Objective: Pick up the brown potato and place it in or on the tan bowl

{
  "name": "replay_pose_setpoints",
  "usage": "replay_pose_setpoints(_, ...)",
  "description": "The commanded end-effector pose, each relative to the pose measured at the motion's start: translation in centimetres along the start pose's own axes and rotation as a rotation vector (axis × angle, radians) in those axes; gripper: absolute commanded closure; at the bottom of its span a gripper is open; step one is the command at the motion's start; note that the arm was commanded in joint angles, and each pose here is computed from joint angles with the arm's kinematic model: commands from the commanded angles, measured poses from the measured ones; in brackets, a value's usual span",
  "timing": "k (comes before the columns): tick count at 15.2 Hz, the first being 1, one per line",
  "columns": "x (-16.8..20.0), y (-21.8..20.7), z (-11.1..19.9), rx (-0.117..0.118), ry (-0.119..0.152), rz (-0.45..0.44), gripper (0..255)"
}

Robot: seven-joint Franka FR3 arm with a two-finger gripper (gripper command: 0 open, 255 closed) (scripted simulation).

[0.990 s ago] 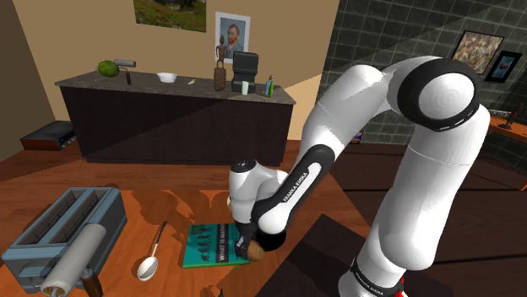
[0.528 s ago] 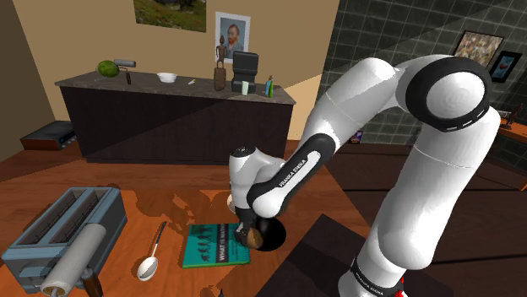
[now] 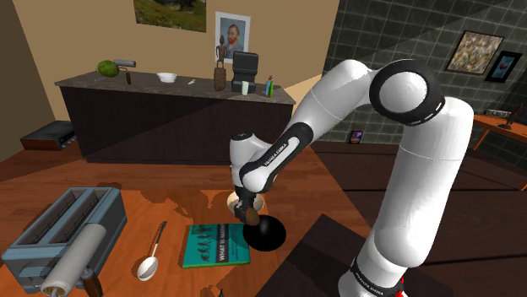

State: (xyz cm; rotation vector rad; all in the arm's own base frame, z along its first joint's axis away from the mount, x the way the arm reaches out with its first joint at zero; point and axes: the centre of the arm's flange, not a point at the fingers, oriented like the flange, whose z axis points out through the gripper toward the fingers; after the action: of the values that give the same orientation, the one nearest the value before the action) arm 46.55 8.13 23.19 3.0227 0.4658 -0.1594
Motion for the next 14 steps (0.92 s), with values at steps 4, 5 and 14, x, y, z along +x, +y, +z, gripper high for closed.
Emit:
replay_pose_setpoints(4,2.9,5.8,-0.1,0.0,-0.001,-0.001,255)
replay_pose_setpoints(5,3.5,6.9,-0.1,0.0,-0.001,-0.001,255)
replay_pose_setpoints(14,9.0,17.0,-0.2,0.0,-0.001,-0.001,255)
